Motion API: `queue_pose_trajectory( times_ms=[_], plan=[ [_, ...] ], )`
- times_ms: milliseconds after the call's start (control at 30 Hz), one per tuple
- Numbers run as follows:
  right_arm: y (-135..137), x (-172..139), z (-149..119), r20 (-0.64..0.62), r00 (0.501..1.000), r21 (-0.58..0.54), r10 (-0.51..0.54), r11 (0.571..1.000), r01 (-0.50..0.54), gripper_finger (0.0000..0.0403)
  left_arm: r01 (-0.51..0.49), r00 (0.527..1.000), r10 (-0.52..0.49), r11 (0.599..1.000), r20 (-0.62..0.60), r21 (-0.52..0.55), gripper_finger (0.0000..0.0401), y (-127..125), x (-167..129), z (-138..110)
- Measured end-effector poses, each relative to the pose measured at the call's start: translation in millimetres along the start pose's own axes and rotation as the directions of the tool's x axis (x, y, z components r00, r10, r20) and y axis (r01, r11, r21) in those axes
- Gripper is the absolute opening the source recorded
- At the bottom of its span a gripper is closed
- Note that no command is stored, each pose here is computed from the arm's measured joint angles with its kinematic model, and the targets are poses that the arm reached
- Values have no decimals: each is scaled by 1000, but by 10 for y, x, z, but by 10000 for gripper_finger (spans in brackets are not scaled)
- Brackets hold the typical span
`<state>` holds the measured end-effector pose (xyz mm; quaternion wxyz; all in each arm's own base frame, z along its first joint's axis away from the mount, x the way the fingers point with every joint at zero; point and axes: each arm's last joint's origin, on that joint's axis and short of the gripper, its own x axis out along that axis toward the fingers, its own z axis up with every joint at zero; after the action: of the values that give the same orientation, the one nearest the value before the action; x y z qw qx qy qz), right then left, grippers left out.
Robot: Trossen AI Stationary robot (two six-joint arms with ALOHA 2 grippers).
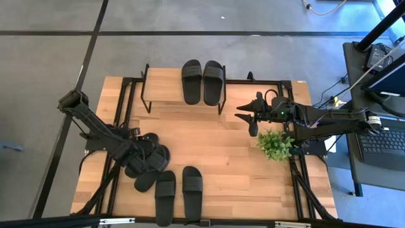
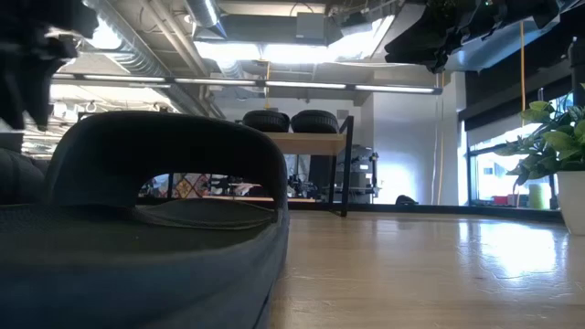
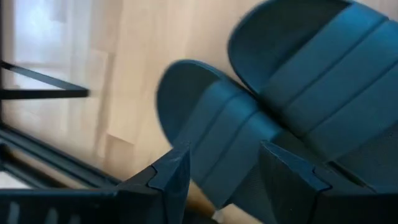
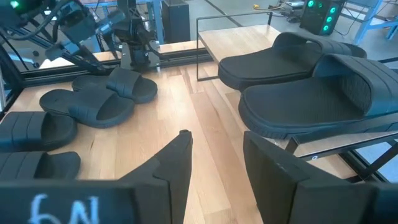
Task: Pick and place slides into the shelf
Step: Put the black slipper under the shelf
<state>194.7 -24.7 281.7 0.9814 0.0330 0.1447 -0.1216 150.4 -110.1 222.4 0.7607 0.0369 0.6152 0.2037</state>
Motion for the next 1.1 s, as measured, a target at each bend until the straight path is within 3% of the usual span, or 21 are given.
queue_pose_trajectory(
  times_ms=[200, 600, 1100],
  plan=[
    [0, 0, -1, -1, 1000, -1, 0, 1000, 0, 145, 37, 999, -38, 999, 33, 1, 175, -115, 148, -142],
    [0, 1, -3, -2, 1000, 1, 0, 1000, 0, 145, -32, 999, 32, 999, -8, -3, 175, -64, 419, -317],
    [0, 1, -3, -2, 1000, -1, 0, 1000, 0, 145, -32, 999, 32, 999, -7, 2, 175, -63, 434, -324]
  ],
)
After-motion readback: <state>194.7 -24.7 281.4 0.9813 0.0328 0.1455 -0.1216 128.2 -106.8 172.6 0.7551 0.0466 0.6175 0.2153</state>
